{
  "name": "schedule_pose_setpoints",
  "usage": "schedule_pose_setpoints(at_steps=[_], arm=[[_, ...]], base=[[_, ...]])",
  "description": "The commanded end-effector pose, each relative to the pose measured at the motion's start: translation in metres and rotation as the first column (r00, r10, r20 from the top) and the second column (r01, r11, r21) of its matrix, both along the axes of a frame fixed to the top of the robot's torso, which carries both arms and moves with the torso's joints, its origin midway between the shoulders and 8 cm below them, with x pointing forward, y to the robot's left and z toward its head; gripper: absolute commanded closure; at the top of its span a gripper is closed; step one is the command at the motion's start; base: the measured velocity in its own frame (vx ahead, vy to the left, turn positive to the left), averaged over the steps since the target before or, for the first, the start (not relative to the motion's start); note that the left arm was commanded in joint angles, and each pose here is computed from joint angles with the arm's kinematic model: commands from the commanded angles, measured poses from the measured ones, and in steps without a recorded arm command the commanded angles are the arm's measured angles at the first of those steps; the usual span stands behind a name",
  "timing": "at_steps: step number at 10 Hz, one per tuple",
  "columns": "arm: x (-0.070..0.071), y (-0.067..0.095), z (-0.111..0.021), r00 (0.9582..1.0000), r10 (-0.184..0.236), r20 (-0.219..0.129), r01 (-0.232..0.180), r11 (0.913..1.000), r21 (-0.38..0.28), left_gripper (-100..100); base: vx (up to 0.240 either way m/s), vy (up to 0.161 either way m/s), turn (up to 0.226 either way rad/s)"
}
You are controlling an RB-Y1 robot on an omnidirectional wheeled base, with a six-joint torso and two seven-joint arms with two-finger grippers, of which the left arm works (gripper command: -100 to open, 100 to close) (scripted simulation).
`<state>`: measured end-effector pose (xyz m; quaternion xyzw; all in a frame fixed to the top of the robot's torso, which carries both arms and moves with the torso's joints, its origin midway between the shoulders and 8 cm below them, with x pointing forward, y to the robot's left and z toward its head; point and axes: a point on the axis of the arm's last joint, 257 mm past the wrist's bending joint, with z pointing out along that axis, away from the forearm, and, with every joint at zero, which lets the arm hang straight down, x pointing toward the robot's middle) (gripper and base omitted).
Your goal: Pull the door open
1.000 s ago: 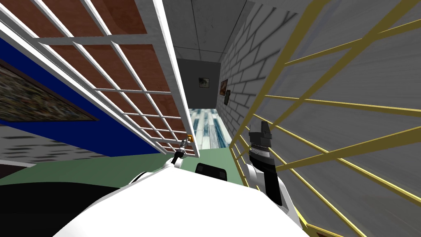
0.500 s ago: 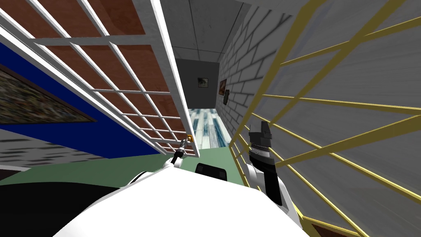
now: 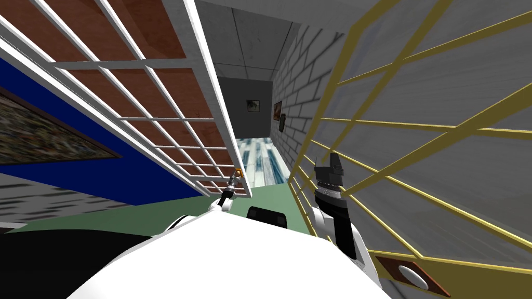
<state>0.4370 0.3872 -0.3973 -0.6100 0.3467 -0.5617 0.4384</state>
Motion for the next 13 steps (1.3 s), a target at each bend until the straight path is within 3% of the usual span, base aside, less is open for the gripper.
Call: schedule_pose_setpoints(at_steps=[1, 3, 4, 7, 8, 9, 11, 12, 13], arm=[[0.001, -0.001, 0.000, 1.0000, 0.002, 0.006, -0.002, 0.9992, -0.039, -100], [0.003, -0.003, 0.000, 0.9997, 0.012, 0.020, -0.009, 0.9922, -0.124, -100], [0.003, -0.003, 0.000, 0.9997, 0.012, 0.022, -0.009, 0.9906, -0.136, -100], [0.006, -0.006, 0.001, 0.9990, 0.023, 0.038, -0.014, 0.9710, -0.239, -100], [0.008, -0.008, 0.001, 0.9985, 0.030, 0.045, -0.016, 0.9585, -0.285, -100], [0.008, -0.008, 0.001, 0.9985, 0.030, 0.046, -0.016, 0.9568, -0.290, -100], [0.011, -0.011, 0.001, 0.9973, 0.044, 0.059, -0.019, 0.9263, -0.376, -100], [0.011, -0.011, 0.001, 0.9971, 0.045, 0.061, -0.018, 0.9196, -0.392, -100], [0.013, -0.013, 0.001, 0.9963, 0.053, 0.068, -0.018, 0.8995, -0.436, -100]], base=[[-0.056, 0.015, -0.018], [-0.061, 0.011, -0.042], [-0.055, 0.011, -0.026], [-0.066, 0.017, -0.044], [-0.061, 0.013, -0.038], [-0.045, 0.014, -0.022], [-0.059, 0.025, -0.057], [-0.063, 0.015, -0.027], [-0.068, 0.012, -0.036]])
